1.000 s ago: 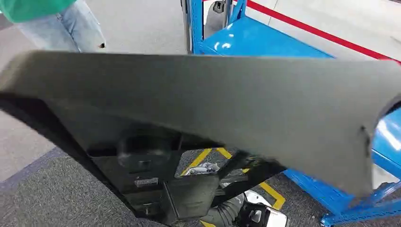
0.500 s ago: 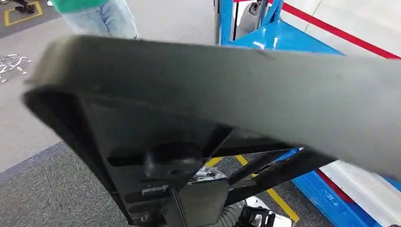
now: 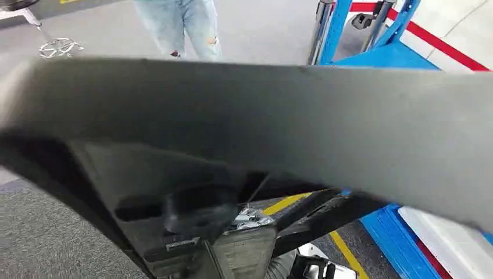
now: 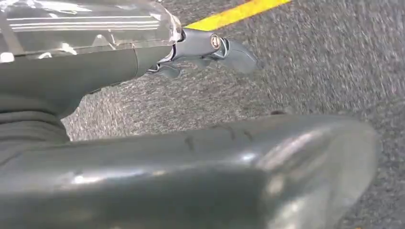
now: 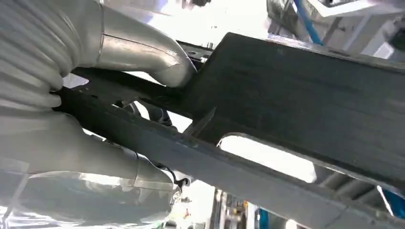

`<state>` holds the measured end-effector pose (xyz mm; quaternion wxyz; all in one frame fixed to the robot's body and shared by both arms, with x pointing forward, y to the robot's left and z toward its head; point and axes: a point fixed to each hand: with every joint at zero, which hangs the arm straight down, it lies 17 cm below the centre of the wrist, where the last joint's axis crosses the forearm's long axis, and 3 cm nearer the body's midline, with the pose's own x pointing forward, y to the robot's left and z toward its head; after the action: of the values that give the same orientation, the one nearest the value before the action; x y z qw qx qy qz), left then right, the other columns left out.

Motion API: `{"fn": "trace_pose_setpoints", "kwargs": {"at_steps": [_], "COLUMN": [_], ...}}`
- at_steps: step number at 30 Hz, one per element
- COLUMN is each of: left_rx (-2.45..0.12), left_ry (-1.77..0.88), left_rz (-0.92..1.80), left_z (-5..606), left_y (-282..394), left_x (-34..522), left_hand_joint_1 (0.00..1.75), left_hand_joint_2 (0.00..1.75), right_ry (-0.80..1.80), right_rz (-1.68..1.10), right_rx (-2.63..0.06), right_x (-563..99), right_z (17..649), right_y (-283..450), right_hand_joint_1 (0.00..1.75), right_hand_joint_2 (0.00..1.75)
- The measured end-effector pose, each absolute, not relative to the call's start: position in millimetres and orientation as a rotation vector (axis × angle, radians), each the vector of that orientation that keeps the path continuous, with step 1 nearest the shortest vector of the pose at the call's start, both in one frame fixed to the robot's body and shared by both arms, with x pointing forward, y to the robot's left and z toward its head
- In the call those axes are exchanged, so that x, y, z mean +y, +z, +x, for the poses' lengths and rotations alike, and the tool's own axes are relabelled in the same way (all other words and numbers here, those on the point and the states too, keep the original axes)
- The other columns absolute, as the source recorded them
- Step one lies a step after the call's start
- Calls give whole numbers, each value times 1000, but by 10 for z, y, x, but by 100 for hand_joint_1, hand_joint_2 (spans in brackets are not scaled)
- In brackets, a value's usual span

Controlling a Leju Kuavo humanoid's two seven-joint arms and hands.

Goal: Take the parts from the cabinet and place them on the table.

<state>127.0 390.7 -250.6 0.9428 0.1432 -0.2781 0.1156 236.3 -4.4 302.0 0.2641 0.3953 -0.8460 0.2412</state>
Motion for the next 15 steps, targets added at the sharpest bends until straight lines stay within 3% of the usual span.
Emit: {"fn": "trace_pose_setpoints", "kwargs": {"at_steps": [15], "left_rx": [-543], "left_ry": [249], "left_rz": [267], "left_z": [1205], "left_y": [-2550], "left_x": [3736], "left_hand_joint_1": [0], "left_hand_joint_2": [0], "right_ry": [795], "right_rz": [1048], "right_rx": [-2293], "right_x": [152], "right_z": [2296], "right_y": [2944], "right_hand_joint_1": [164], "right_hand_joint_2": [175]}}
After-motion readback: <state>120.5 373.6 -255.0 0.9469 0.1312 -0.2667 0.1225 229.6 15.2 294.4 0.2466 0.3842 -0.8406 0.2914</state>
